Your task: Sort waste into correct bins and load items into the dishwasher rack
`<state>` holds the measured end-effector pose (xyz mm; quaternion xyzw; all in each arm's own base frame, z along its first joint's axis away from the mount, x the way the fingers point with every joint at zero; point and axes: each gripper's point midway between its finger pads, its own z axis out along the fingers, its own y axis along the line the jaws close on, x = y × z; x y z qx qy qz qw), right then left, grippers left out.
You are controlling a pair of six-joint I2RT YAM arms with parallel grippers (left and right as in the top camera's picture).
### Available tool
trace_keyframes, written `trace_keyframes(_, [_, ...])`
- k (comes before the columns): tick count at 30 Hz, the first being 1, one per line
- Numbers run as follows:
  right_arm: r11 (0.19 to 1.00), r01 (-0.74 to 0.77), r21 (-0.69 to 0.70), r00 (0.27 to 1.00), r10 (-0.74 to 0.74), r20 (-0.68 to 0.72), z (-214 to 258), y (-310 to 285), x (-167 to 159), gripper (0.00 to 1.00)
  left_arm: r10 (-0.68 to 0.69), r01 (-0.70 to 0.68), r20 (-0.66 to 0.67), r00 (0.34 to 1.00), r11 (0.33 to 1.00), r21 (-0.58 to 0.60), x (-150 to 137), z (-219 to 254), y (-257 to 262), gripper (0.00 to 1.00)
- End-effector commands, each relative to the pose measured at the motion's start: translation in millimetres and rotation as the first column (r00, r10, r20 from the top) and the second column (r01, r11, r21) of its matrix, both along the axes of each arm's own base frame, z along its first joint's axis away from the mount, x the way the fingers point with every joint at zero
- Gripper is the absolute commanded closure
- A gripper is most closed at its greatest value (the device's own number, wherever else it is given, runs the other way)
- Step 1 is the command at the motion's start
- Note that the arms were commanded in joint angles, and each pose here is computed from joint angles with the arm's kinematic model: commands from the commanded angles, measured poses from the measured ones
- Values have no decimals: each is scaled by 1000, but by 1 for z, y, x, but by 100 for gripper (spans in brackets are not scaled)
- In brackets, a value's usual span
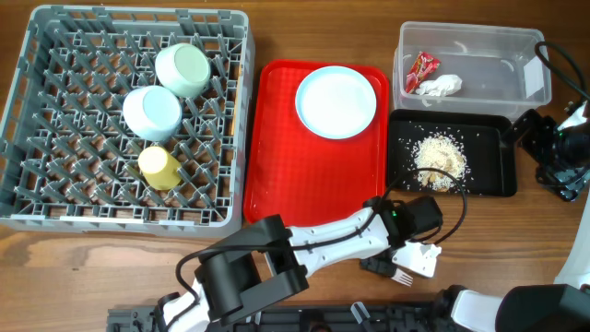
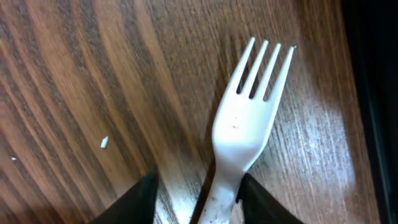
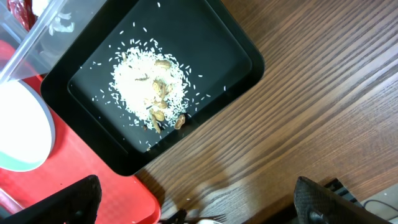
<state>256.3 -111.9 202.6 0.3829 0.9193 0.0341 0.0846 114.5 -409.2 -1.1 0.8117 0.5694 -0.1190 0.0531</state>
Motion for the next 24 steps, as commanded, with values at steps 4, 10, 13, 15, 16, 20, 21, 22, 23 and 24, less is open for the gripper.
trace_keyframes(4, [1000, 4, -6, 999, -4, 41, 10, 1, 2, 0, -6, 8, -30, 1000, 998, 68, -7, -24, 12, 77])
trace_keyframes(10, [1000, 4, -5, 999, -4, 40, 10, 1, 2, 0, -3, 4, -4, 1000, 997, 77, -3, -25, 13, 88])
trace_keyframes(13, [1000, 4, -4, 999, -4, 37, 10, 1, 1, 0, -1, -1, 23, 1000, 996, 85, 2, -26, 15, 91])
trace_keyframes(15, [1000, 4, -4, 999, -4, 36, 10, 1, 1, 0, 0, -2, 25, 1000, 997, 79, 3, -24, 14, 94])
trace_keyframes(16, [1000, 3, -4, 999, -3, 36, 10, 1, 1, 0, 0, -2, 27, 1000, 997, 76, 3, -23, 13, 96])
trace_keyframes(20, [1000, 4, -3, 999, -4, 34, 10, 2, 1, 0, 4, -6, 33, 999, 998, 57, 4, -15, 10, 96])
trace_keyframes(21, [1000, 4, -2, 999, -4, 33, 10, 2, 0, 0, 4, -6, 37, 999, 999, 45, 4, -10, 9, 96])
trace_keyframes(22, [1000, 3, -2, 999, -3, 33, 10, 2, 0, 0, 5, -7, 41, 999, 999, 35, 5, -6, 7, 96])
trace_keyframes(23, [1000, 3, -2, 999, -3, 33, 10, 2, 0, 0, 7, -8, 45, 999, 1000, 23, 5, 0, 6, 96])
trace_keyframes(24, [1000, 3, -2, 999, -3, 33, 10, 2, 0, 0, 27, -27, 47, 999, 1000, 7, 6, 7, 4, 96])
